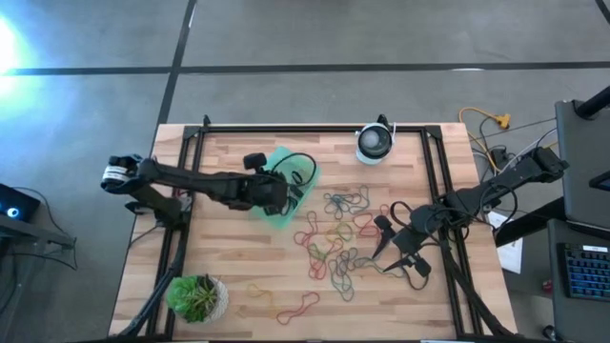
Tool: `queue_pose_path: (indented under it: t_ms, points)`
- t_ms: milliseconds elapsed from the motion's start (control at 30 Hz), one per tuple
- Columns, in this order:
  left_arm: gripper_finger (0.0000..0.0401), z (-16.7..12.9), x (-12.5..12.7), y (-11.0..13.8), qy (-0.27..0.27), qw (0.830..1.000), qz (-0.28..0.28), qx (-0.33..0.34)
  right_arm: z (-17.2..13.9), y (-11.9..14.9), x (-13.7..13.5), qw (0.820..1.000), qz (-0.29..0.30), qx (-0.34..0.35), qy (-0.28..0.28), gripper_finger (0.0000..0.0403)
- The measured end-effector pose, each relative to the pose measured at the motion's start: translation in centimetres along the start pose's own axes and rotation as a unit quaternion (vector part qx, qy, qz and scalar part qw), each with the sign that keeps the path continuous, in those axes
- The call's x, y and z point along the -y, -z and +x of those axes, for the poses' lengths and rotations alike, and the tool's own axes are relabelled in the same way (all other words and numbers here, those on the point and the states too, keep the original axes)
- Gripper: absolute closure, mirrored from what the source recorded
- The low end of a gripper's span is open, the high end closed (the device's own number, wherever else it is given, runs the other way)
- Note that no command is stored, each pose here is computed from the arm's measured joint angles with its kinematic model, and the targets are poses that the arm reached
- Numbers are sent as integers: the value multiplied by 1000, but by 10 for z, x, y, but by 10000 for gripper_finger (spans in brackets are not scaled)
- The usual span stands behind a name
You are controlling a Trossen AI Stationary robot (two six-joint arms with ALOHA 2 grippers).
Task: Pick and place rubber bands into bin
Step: Put the yellow rubber band into the green bin
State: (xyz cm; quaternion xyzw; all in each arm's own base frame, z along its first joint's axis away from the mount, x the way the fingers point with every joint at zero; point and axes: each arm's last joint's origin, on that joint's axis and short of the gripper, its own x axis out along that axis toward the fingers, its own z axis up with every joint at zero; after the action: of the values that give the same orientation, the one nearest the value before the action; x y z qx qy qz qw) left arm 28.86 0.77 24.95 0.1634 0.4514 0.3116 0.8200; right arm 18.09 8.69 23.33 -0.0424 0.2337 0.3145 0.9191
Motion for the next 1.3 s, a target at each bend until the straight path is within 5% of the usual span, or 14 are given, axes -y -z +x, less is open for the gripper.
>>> queue_pose_path:
  t_ms: [167,500,1033,1300]
  points:
    - [401,7,-4,0,64,998,-6,-10,0,2,0,1000,-2,-3,0,199]
    - [401,20,4,-3,65,997,43,-9,1,4,0,1000,-3,-2,0,199]
    - [400,22,5,-9,61,998,17,7,2,8,0,1000,0,-6,0,199]
    - [344,22,5,-8,61,998,17,7,2,9,0,1000,1,-7,0,199]
